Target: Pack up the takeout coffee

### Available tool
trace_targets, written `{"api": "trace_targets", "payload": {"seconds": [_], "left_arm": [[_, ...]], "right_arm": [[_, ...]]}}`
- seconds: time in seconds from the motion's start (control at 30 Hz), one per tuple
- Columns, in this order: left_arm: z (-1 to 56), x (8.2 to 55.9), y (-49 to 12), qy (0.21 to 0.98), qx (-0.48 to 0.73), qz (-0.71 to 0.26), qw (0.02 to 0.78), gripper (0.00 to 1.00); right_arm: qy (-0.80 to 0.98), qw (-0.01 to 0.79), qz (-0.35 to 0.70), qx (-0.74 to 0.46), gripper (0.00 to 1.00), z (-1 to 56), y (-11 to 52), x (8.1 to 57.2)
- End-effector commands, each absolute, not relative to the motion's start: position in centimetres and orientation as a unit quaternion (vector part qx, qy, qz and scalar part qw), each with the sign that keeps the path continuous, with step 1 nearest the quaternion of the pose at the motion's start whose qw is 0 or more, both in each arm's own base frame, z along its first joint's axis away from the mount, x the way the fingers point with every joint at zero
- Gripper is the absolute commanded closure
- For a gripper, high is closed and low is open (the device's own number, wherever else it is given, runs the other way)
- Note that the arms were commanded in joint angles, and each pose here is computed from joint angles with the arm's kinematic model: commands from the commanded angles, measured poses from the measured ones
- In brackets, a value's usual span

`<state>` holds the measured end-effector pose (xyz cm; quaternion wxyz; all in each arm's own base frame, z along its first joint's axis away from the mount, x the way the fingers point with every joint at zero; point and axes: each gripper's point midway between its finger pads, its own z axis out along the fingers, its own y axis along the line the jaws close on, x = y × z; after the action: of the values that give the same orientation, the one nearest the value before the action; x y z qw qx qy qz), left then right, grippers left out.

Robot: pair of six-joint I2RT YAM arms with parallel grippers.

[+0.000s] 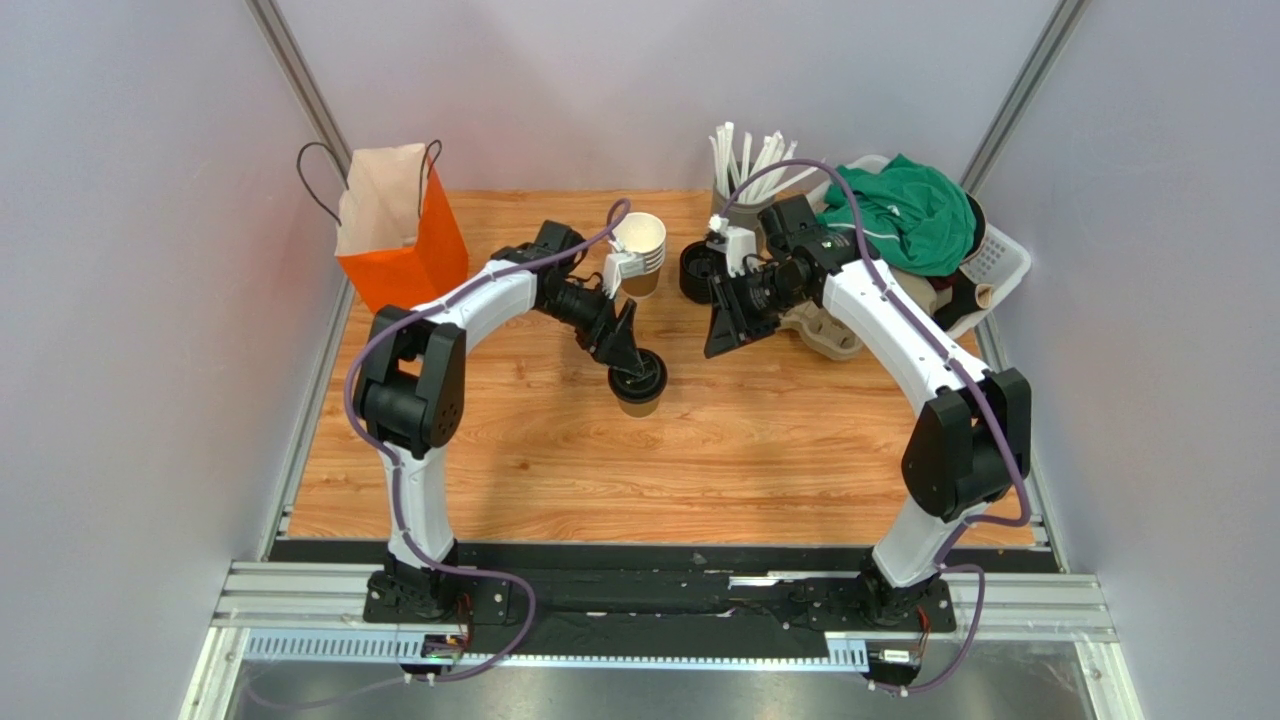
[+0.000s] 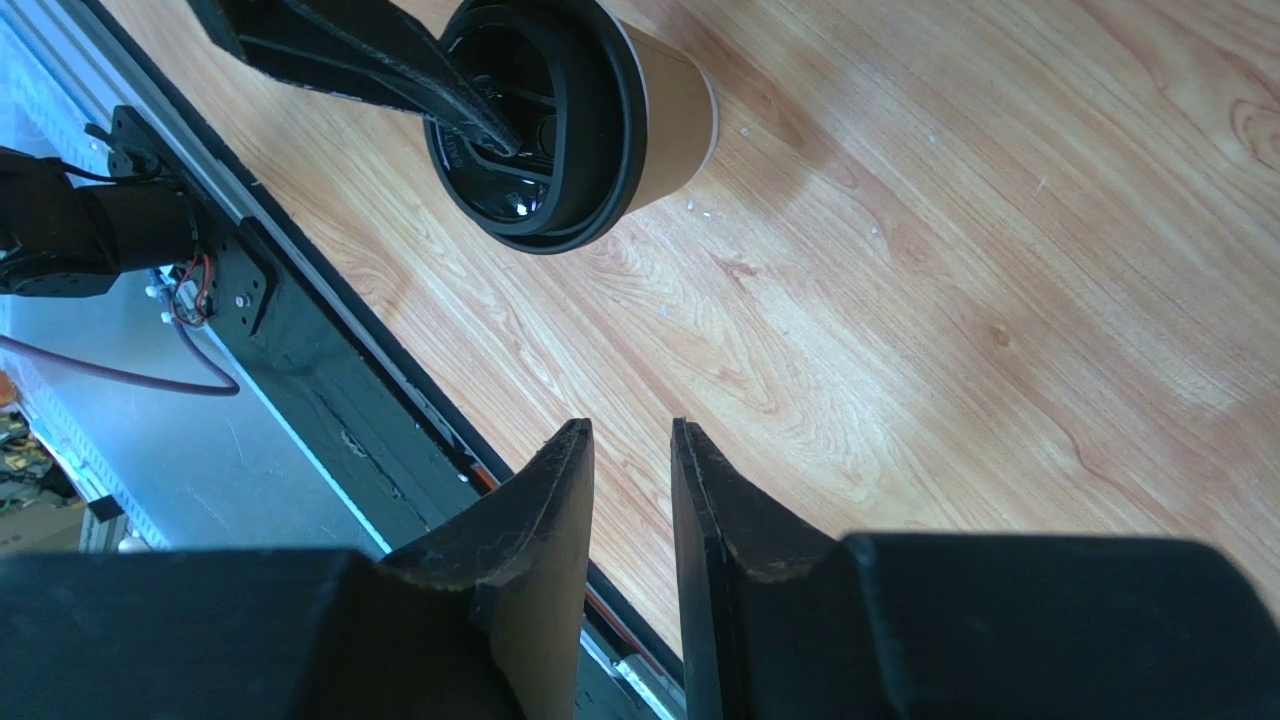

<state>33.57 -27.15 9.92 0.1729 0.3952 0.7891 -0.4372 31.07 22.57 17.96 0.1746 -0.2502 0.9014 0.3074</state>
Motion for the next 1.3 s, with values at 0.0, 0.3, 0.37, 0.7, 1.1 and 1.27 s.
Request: {"api": "trace_targets", "payload": {"seconds": [0.0, 0.3, 0.37, 0.7, 1.1, 1.27], "left_arm": [[8.6, 33.4, -26.9, 0.788, 0.39, -0.451, 0.154, 0.19], [7.2, 33.3, -26.8, 0.79, 0.358, -0.481, 0.126, 0.44], [7.0, 33.3, -26.8, 0.794, 0.353, -0.479, 0.123, 0.47], [6.6, 33.8, -26.6, 0.804, 0.348, -0.466, 0.124, 0.53], [7.5, 33.5, -26.4, 0.806, 0.37, -0.437, 0.15, 0.51], [7.3, 33.3, -26.7, 0.806, 0.38, -0.428, 0.15, 0.5]], "right_arm": [[0.882, 0.187, 0.338, -0.27, 0.71, 18.7, 23.5, 30.9], [0.88, 0.178, 0.349, -0.268, 0.71, 17.4, 25.2, 32.0], [0.884, 0.176, 0.346, -0.261, 0.71, 16.9, 25.6, 32.8], [0.889, 0.164, 0.356, -0.238, 0.71, 15.0, 27.8, 35.1], [0.878, 0.1, 0.41, -0.226, 0.71, 12.5, 29.4, 34.2], [0.866, 0.074, 0.442, -0.222, 0.71, 11.9, 29.8, 33.8]]}}
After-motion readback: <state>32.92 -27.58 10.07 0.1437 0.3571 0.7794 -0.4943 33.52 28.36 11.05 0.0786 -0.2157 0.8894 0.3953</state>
